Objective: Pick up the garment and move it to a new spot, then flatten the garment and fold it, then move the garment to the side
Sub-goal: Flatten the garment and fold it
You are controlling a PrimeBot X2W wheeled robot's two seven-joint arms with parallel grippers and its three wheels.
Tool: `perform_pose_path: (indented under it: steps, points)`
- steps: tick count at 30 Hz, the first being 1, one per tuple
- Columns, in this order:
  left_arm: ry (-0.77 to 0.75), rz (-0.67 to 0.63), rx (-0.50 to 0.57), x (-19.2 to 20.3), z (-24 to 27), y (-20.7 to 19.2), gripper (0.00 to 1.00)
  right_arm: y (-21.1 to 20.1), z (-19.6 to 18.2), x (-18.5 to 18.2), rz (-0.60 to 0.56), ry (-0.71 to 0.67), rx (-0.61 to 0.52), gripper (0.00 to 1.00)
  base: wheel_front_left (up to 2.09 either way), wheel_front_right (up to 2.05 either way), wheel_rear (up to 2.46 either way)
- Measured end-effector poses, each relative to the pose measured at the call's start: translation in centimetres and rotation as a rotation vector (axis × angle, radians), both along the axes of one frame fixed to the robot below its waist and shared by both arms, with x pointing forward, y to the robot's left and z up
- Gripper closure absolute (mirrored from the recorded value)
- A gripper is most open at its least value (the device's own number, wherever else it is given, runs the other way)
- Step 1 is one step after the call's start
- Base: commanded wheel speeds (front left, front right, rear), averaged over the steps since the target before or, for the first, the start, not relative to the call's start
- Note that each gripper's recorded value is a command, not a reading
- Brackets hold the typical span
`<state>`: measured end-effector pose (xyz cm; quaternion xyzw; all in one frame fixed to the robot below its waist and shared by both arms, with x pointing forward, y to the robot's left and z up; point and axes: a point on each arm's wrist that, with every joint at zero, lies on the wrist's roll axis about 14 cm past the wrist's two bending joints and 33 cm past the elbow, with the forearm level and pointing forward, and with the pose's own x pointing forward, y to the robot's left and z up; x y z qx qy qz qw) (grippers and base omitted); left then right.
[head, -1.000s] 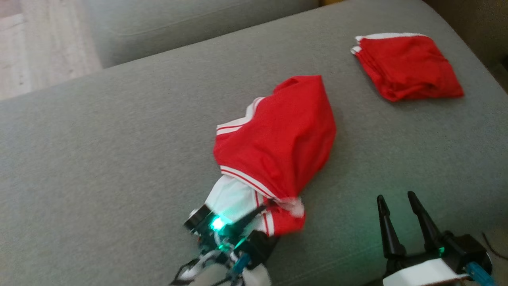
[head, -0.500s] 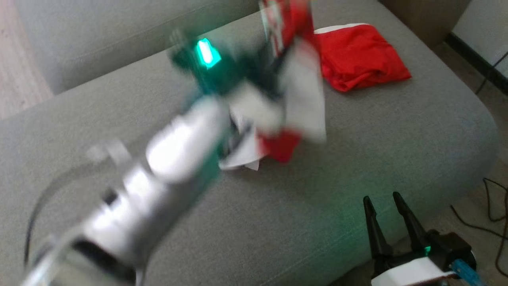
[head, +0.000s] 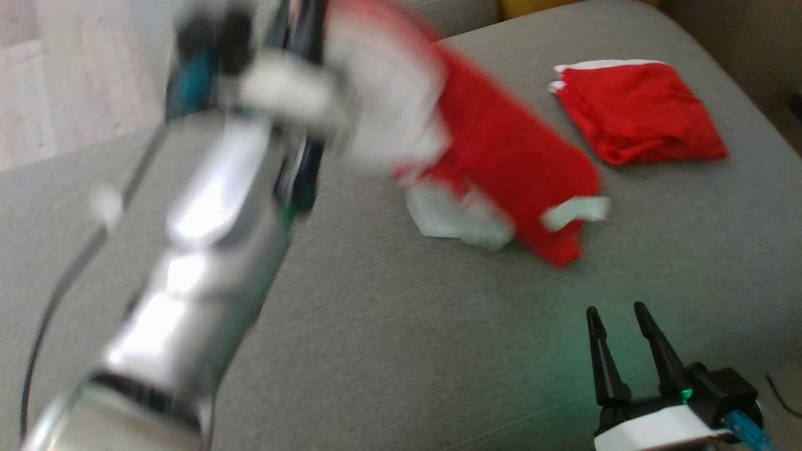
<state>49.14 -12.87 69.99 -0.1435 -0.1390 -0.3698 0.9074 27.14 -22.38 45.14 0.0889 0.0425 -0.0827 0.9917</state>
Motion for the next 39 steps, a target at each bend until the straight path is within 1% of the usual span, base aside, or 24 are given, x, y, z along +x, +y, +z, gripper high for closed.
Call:
perform_pose_path:
  steps: [3, 5, 6, 7, 8, 11, 13, 18, 19, 22, 28, 31, 36, 38, 39]
  points:
    - [0.221, 0.106, 0.111, 1.3, -10.6, 4.9, 1.0, 0.7, -0.2, 0.9, 0.034, 0.007, 0.001, 0.0, 0.0, 0.0, 0.0]
    - [0.353, 0.144, 0.133, 1.0, -16.1, 7.8, 1.0, 1.2, -0.6, 1.5, 0.054, 0.022, 0.003, 0.0, 0.0, 0.0, 0.0]
    - [0.396, 0.164, 0.149, 0.9, -18.1, 9.1, 0.59, 1.5, -0.8, 1.8, 0.064, 0.03, 0.004, 0.0, 0.0, 0.0, 0.0]
    - [0.443, 0.213, 0.155, 1.2, -20.2, 11.1, 0.0, 2.1, -1.3, 2.2, 0.086, 0.048, 0.007, 0.0, 0.0, 0.0, 0.0]
    - [0.43, 0.228, 0.175, 1.5, -20.4, 11.7, 0.0, 2.3, -1.5, 2.5, 0.094, 0.055, 0.008, 0.0, 0.0, 0.0, 0.0]
    - [0.374, 0.275, 0.173, 2.1, -19.4, 12.9, 0.0, 2.7, -1.5, 3.4, 0.115, 0.054, 0.006, 0.0, 0.0, 0.0, 0.0]
    - [0.36, 0.303, 0.197, 1.2, -20.1, 13.8, 0.0, 3.1, -1.6, 3.8, 0.131, 0.055, 0.007, 0.0, 0.0, 0.0, 0.0]
    - [0.433, 0.366, 0.311, -3.0, -25.7, 16.4, 0.0, 3.8, -1.8, 4.3, 0.159, 0.059, 0.008, 0.0, 0.0, 0.0, 0.0]
    - [0.438, 0.386, 0.321, -3.2, -26.1, 17.0, 0.0, 4.0, -1.8, 4.3, 0.166, 0.062, 0.008, 0.0, 0.0, 0.0, 0.0]
    - [0.458, 0.41, 0.303, -3.0, -26.6, 17.8, 0.0, 4.2, -2.1, 4.3, 0.171, 0.072, 0.01, 0.0, 0.0, 0.0, 0.0]
    - [0.592, 0.372, 0.389, -4.2, -31.8, 18.0, 0.0, 4.2, -2.7, 4.5, 0.173, 0.096, 0.007, 0.0, 0.0, 0.0, 0.0]
    - [0.619, 0.373, 0.421, -3.9, -33.1, 18.2, 0.0, 3.9, -2.9, 4.7, 0.169, 0.103, 0.004, 0.0, 0.0, 0.0, 0.0]
    - [0.597, 0.383, 0.425, -0.5, -32.6, 17.5, 0.0, 3.3, -3.3, 5.4, 0.156, 0.116, -0.001, 0.0, 0.0, 0.0, 0.0]
    - [0.611, 0.387, 0.435, 0.2, -33.0, 17.5, 0.0, 3.1, -3.5, 5.5, 0.149, 0.124, -0.003, 0.0, 0.0, 0.0, 0.0]
    - [0.626, 0.386, 0.447, 0.2, -33.6, 17.6, 0.12, 3.0, -3.6, 5.4, 0.146, 0.129, -0.004, 0.0, 0.0, 0.0, 0.0]
